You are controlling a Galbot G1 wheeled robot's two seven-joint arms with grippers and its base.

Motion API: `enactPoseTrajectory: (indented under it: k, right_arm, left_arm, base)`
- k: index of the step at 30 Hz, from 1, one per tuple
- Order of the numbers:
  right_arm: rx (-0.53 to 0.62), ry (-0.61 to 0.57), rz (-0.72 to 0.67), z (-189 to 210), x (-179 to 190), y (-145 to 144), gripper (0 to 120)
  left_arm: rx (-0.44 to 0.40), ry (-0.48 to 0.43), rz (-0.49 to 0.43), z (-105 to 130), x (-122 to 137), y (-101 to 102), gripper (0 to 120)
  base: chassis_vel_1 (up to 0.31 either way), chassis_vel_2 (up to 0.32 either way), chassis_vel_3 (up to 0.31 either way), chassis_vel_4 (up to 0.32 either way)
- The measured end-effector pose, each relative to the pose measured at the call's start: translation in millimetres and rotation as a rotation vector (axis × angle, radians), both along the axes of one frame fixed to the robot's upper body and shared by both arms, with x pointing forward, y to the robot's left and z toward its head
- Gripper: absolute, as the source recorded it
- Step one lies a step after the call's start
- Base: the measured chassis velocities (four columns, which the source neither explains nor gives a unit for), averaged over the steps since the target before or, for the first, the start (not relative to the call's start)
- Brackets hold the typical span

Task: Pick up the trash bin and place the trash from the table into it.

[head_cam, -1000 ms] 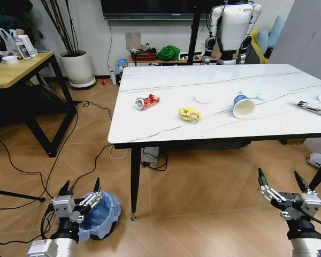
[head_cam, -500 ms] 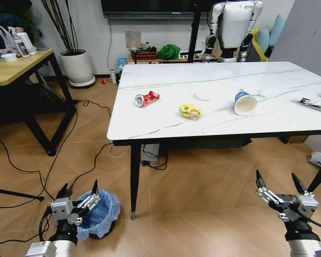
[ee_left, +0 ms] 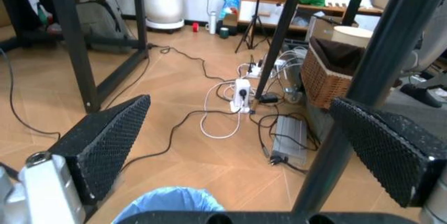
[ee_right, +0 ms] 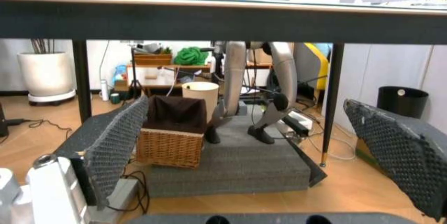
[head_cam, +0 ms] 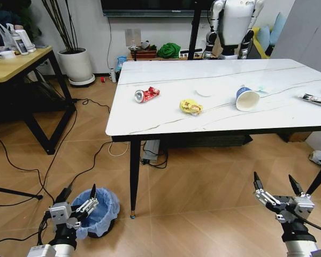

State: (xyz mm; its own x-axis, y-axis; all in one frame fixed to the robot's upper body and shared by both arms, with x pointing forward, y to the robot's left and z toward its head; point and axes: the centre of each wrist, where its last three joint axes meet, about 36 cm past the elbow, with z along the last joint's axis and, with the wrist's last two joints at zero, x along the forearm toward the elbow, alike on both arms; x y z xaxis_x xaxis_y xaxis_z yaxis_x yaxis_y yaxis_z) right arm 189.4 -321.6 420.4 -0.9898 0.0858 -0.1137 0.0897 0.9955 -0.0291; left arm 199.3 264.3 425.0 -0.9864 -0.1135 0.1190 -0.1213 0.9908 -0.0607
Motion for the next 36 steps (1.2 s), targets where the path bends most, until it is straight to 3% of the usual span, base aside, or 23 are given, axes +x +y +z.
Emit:
enactPoseTrajectory:
  k: [36]
  right_arm:
    - [0.013, 0.005, 0.012, -11, 8, -5, 100]
  left_arm:
    - [-0.020, 0.030, 0.045, -14, -4, -1, 100]
  base:
    - [0.000, 0.000, 0.000, 0.000]
